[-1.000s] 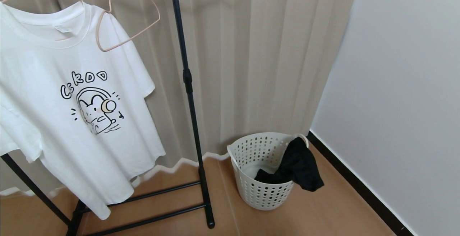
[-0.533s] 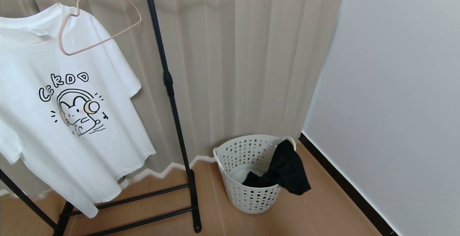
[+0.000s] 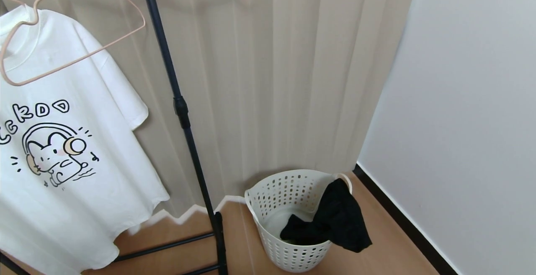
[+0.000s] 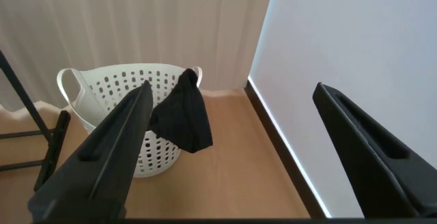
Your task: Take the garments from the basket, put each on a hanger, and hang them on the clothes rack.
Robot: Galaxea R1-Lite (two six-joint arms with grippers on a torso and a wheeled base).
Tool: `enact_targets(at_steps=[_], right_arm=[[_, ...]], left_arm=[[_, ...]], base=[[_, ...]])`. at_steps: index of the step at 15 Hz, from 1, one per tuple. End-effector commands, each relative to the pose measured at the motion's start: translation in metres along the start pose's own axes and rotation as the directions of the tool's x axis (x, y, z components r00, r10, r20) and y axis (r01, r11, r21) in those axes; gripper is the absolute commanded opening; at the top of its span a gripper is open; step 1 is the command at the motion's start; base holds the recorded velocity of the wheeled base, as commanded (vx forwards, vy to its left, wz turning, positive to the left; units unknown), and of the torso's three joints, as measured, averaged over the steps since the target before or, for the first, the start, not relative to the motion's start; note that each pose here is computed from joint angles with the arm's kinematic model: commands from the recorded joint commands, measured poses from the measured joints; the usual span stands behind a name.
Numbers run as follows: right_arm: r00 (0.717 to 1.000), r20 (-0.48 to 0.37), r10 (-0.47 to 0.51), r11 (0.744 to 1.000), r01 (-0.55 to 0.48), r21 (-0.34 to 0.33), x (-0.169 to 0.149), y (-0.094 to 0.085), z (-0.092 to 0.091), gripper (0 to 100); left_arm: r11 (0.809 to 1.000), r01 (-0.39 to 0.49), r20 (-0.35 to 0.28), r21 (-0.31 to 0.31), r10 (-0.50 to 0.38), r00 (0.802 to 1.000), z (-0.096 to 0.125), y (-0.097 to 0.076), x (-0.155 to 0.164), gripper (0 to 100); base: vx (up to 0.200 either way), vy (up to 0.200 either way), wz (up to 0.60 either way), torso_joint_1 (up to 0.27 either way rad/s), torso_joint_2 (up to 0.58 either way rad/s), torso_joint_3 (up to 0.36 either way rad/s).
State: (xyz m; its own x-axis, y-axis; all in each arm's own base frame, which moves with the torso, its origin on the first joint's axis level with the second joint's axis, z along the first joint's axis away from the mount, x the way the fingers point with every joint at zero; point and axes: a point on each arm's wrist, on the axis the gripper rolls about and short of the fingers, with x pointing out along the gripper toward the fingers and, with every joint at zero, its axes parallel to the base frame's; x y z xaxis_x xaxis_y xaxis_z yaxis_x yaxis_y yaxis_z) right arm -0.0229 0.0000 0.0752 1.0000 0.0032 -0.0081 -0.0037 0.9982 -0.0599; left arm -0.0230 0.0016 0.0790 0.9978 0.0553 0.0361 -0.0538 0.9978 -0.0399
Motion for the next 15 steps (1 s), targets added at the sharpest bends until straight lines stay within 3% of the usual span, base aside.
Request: enact_targets(at_steps=[1, 4, 7, 15], right_arm=[[1.0, 0.0, 0.001, 1.0, -0.001, 0.006, 0.0, 0.0, 0.0003, 100], [1.0, 0.0, 0.001, 0.998, -0.001, 0.061, 0.0, 0.0, 0.0003, 100], [1.0, 0.0, 0.001, 0.998, -0.001, 0.065, 0.0, 0.0, 0.0003, 100], [1.0, 0.0, 0.001, 0.998, -0.001, 0.063, 0.0, 0.0, 0.0003, 100]], left_arm=[[1.0, -0.001, 0.001, -0.001, 0.001, 1.0, 0.0002, 0.0, 0.0001, 100], [1.0, 0.002, -0.001, -0.001, -0.002, 1.0, 0.0001, -0.0001, 0.0001, 100], [1.0, 0.003, -0.003, 0.004, -0.003, 1.0, -0.0001, -0.0001, 0.0001, 100], [1.0, 0.003, -0.001, 0.002, -0.003, 1.0, 0.0001, -0.0001, 0.0001, 100]], base=[[0.0, 0.0, 0.0, 0.0, 0.0, 0.0], [0.0, 0.0, 0.0, 0.0, 0.0, 0.0], [0.0, 0.0, 0.0, -0.001, 0.0, -0.038], [0.0, 0.0, 0.0, 0.003, 0.0, -0.189]])
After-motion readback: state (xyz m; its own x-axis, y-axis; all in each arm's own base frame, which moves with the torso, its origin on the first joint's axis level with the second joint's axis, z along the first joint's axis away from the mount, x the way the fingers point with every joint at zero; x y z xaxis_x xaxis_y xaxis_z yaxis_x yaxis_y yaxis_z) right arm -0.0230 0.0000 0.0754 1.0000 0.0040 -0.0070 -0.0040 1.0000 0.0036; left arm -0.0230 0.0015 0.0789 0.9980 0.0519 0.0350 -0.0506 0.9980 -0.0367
